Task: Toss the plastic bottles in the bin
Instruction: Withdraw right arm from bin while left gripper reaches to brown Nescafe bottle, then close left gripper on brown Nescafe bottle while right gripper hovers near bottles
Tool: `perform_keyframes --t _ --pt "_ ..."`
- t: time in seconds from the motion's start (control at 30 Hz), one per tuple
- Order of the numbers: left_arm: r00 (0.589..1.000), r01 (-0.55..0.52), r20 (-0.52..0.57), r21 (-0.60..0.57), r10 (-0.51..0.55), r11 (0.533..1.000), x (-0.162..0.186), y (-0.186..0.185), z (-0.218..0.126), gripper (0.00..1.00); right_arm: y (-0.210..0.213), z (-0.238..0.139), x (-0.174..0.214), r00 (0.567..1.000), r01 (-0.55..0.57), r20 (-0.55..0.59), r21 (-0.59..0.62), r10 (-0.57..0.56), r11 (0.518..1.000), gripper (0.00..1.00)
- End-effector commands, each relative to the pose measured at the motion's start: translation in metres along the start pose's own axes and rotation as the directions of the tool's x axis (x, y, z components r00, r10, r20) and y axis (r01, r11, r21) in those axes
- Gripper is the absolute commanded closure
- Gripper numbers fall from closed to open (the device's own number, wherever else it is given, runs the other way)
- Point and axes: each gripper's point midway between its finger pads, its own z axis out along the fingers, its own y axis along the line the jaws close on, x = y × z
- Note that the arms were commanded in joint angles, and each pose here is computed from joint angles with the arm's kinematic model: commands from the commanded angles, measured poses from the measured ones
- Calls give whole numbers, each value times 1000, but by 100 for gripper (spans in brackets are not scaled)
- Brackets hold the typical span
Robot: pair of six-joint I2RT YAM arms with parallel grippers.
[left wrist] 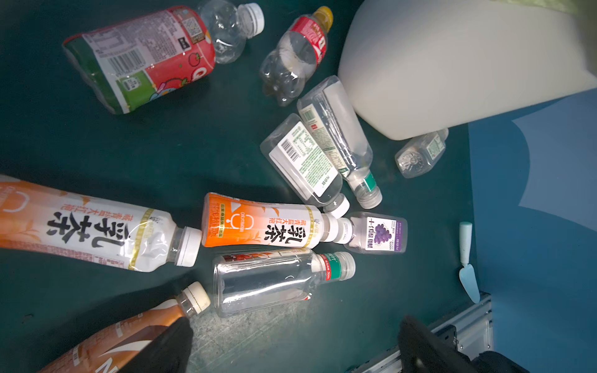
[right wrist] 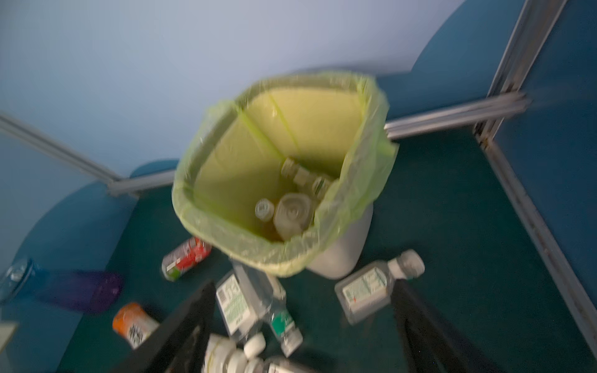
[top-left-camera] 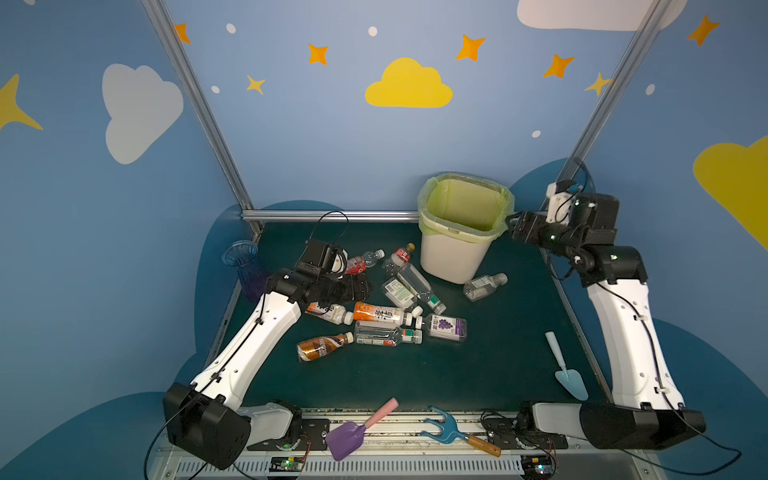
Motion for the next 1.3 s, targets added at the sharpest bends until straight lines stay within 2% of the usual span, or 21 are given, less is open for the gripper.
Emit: perform_keyframes --t 0.0,0.13,0.23,0.33,0.53,0.67,0.8,1.03,1.13,1.27 --pt "996 70 -54 -86 -75 994 12 20 11 0 20 -3 57 984 64 -158 -89 -78 994 19" --pt "986 139 -66 -147 -150 979 17 35 20 1 31 -3 118 931 153 -316 -116 -183 981 21" --pt "987 132 -70 -134 -143 982 13 33 23 1 41 -3 148 903 167 -373 -154 -214 974 22" --pt "984 109 -124 -152 -129 982 21 35 25 1 52 -1 165 897 157 -384 -188 -219 970 22" --pt "947 148 -243 -253 -211 956 71 64 27 4 71 9 181 884 145 -403 -246 -238 958 22" --pt "930 154 -272 -327 -249 933 101 86 25 1 77 19 191 867 154 -426 -265 -259 952 23" --pt "928 142 -261 -414 -267 899 117 110 22 0 83 27 199 854 151 -444 -290 -273 945 23" --pt "956 103 -203 -439 -210 892 98 116 22 0 90 31 207 844 142 -454 -324 -285 935 23" --pt "965 58 -198 -478 -172 876 88 121 22 0 89 28 211 840 143 -459 -327 -289 934 22" --pt "955 -41 -268 -535 -123 844 85 135 29 0 85 21 216 838 146 -462 -322 -290 935 22"
